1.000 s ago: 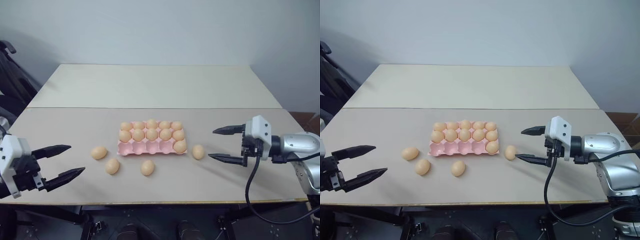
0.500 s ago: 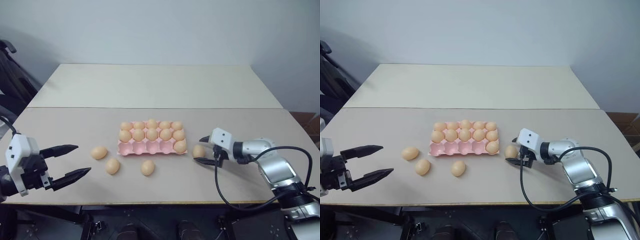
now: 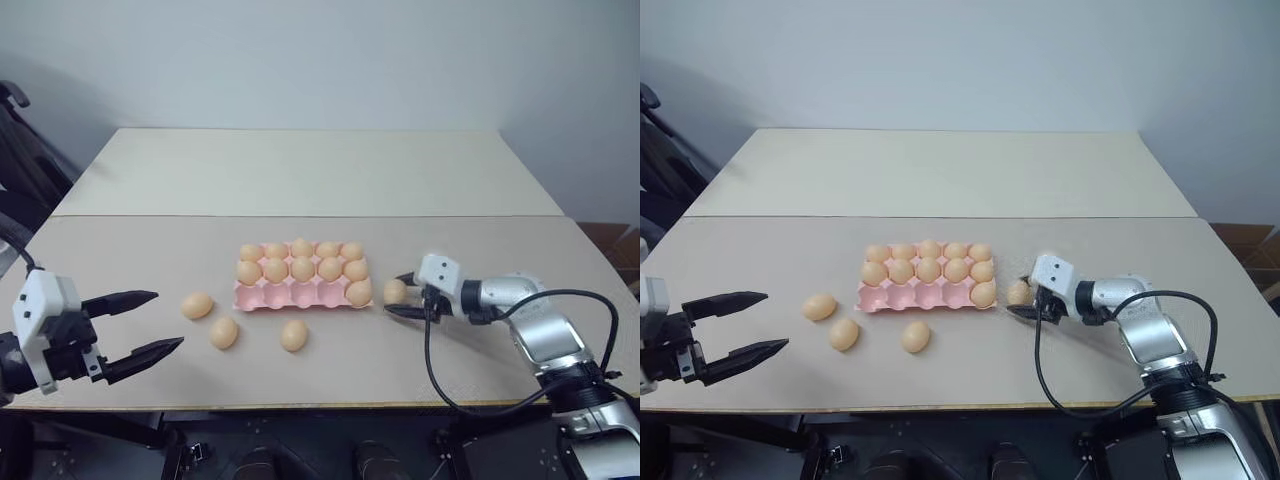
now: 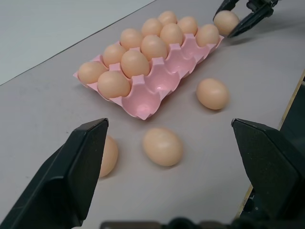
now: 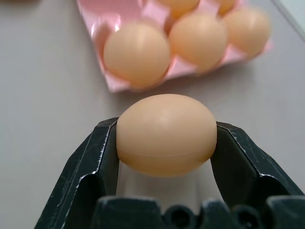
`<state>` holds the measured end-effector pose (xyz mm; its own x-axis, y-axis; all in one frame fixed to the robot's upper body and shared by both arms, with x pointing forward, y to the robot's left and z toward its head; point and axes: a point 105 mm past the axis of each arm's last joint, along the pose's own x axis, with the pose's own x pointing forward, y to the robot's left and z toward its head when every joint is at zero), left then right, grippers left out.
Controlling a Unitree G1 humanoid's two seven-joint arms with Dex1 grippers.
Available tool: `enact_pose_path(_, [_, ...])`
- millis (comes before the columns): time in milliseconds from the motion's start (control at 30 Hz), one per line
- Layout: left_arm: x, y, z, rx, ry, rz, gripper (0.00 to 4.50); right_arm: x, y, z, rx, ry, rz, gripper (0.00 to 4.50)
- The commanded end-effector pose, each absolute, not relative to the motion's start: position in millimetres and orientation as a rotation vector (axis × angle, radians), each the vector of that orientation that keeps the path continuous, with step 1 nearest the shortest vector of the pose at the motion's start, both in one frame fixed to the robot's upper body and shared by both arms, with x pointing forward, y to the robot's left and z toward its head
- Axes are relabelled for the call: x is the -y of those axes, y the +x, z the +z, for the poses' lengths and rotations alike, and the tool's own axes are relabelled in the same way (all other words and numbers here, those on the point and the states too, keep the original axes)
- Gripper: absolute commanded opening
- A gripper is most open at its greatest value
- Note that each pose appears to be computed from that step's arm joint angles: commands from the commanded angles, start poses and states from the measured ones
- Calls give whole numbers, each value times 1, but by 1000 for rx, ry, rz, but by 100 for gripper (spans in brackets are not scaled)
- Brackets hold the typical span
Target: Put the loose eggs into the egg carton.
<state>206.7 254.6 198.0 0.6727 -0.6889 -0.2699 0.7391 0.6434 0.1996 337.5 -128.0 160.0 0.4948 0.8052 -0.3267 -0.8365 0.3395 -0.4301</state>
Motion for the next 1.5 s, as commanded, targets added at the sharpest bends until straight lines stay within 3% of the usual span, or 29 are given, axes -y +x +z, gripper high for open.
enact_pose_path(33, [-251,208,206,-144,335,-833,450,92,331,190,92,-574,1141,263])
enact_pose_path(233, [-249,211,206,-136,339,-842,450,41,337,184,116,-564,1217,263])
enact_pose_path(367, [-250,210,207,-136,342,-837,450,29,340,173,86,-573,1228,263])
enact_pose_path(567, [-251,207,207,-139,344,-829,450,32,341,170,66,-584,1219,447])
enact_pose_path(833, [-249,210,206,-136,342,-838,450,45,334,183,114,-553,1221,447])
enact_pose_path(1033, [-251,212,205,-144,337,-844,450,90,313,209,166,-496,1236,447])
enact_pose_path(1300, [-271,210,198,-180,321,-781,450,164,285,201,39,-547,1255,447])
enact_pose_path(1500, [-274,210,197,-185,317,-777,450,177,283,197,1,-541,1233,447])
